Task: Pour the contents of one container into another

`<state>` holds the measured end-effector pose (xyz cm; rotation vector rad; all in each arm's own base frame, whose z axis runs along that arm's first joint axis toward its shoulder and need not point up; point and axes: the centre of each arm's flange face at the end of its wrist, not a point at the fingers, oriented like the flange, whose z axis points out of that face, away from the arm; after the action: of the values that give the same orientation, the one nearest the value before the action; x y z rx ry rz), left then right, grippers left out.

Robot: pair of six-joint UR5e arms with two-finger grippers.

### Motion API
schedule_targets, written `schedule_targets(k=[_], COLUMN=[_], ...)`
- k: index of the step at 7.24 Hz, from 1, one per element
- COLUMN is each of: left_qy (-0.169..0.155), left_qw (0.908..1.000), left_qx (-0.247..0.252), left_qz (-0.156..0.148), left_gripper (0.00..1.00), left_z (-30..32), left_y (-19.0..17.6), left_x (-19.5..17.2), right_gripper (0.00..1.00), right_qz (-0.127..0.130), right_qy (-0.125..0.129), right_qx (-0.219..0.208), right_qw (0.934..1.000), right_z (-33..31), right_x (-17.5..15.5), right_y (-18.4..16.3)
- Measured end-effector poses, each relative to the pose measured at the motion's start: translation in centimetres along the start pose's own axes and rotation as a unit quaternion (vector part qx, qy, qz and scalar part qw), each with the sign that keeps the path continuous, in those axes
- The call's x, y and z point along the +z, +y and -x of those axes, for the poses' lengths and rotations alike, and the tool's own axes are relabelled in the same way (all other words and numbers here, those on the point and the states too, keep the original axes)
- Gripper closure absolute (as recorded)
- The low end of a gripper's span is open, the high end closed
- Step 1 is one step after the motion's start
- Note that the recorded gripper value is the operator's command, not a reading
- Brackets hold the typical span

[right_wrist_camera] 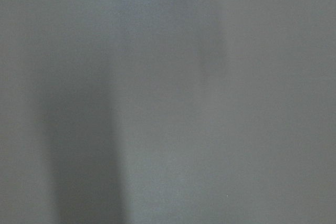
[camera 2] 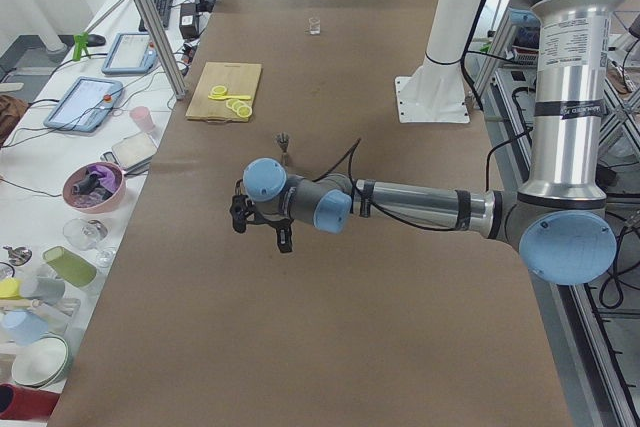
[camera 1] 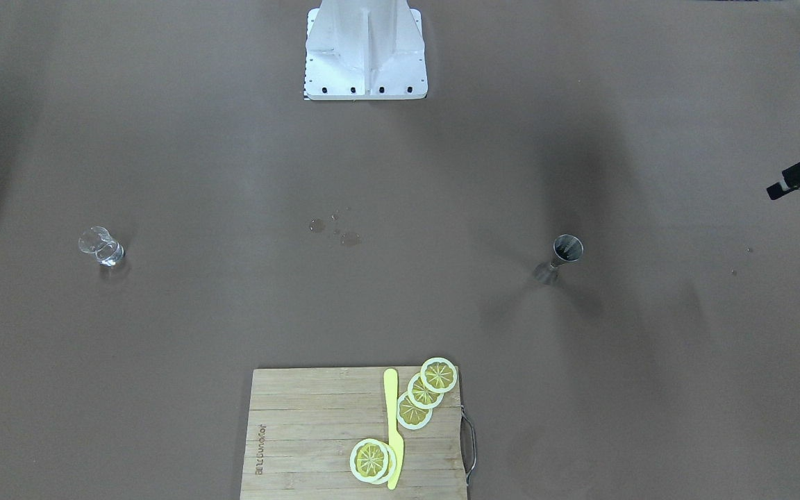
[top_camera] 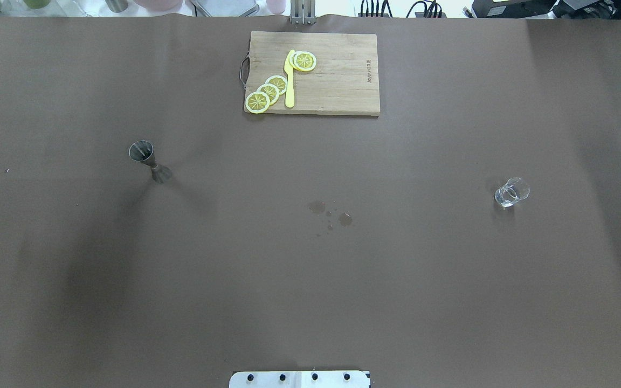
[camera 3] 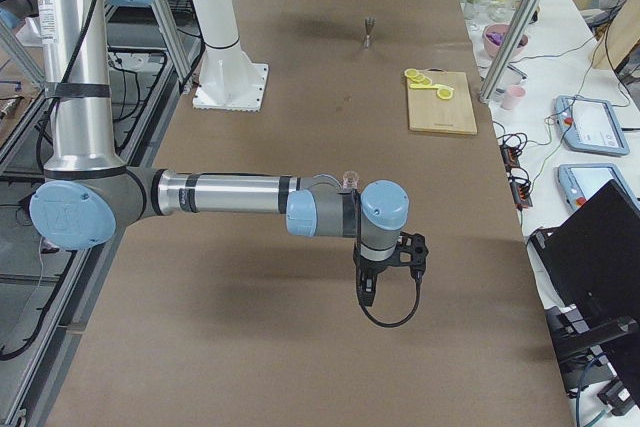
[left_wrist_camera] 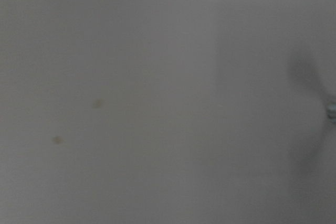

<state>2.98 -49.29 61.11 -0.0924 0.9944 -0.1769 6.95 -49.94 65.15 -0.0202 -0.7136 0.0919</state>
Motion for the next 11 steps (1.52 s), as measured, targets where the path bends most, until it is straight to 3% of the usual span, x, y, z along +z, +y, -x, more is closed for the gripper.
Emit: schedule_targets(k=[1, 3, 5, 7, 11], left_qy=[-0.018, -0.057, -0.066, -0.069, -0.082], left_qw=[0.9996, 0.9982, 0.9977, 0.9975, 0.9963], left_qx=[-0.014, 0.014, 0.010, -0.009, 0.001], left_qz=[-0.016, -0.015, -0.010, -0.011, -0.024], left_gripper=[0.02, 0.02, 0.02, 0.02, 0.02], left_z=[3.9, 10.1, 12.2, 11.5, 7.2], left_y=[-0.6, 0.1, 0.4, 0.3, 1.1], left_x=[-0.3, 0.7, 0.4, -1.9, -5.2], right_gripper=[0.00, 0.00, 0.00, 0.00, 0.00], right_qz=[0.000, 0.000, 0.000, -0.001, 0.000], right_qy=[0.001, 0.001, -0.001, -0.002, -0.002], right_qx=[0.000, -0.001, 0.000, -0.001, 0.001], right_qw=[1.0000, 1.0000, 1.0000, 1.0000, 1.0000], right_z=[0.0, 0.0, 0.0, 0.1, 0.1], right_x=[0.0, 0.0, 0.0, -0.1, -0.1], right_y=[0.0, 0.0, 0.0, -0.1, 0.0])
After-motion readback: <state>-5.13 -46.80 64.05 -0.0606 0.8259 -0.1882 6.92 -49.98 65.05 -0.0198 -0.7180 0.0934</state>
